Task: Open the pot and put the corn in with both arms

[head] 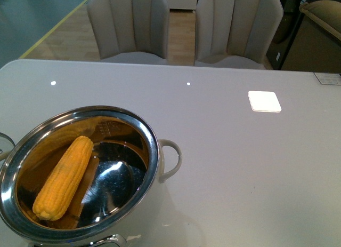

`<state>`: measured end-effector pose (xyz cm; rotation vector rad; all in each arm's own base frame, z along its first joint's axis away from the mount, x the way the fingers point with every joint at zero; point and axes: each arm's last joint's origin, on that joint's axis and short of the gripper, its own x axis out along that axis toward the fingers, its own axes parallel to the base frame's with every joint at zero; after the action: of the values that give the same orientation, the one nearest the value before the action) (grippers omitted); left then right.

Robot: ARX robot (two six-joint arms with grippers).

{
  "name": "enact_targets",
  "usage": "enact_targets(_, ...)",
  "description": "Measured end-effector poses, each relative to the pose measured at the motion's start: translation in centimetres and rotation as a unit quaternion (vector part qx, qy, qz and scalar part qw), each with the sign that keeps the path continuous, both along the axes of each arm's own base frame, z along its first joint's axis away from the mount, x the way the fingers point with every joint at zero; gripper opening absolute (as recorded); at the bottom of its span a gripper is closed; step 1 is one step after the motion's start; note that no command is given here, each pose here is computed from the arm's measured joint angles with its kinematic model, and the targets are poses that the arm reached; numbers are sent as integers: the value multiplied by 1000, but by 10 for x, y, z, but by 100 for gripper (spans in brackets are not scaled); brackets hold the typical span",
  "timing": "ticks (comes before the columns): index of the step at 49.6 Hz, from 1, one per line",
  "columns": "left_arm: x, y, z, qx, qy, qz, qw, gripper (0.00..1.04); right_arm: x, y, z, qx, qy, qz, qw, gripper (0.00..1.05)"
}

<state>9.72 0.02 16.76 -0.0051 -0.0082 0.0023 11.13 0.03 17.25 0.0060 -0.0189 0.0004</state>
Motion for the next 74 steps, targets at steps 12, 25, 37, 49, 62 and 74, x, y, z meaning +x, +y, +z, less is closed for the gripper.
enact_targets(12,0,0,0,0,0,0,1000,98,-4,0,-1,0,1,0,1000,2)
enact_targets(25,0,0,0,0,0,0,1000,98,-14,0,-3,0,3,1,1000,2)
enact_targets(37,0,0,0,0,0,0,1000,98,-14,0,-3,-1,3,1,1000,16)
enact_targets(49,0,0,0,0,0,0,1000,98,-14,0,-3,-1,3,1,1000,54)
enact_targets(62,0,0,0,0,0,0,1000,98,-14,0,-3,-1,3,1,1000,92)
enact_targets(74,0,0,0,0,0,0,1000,98,-14,0,-3,-1,3,1,1000,96)
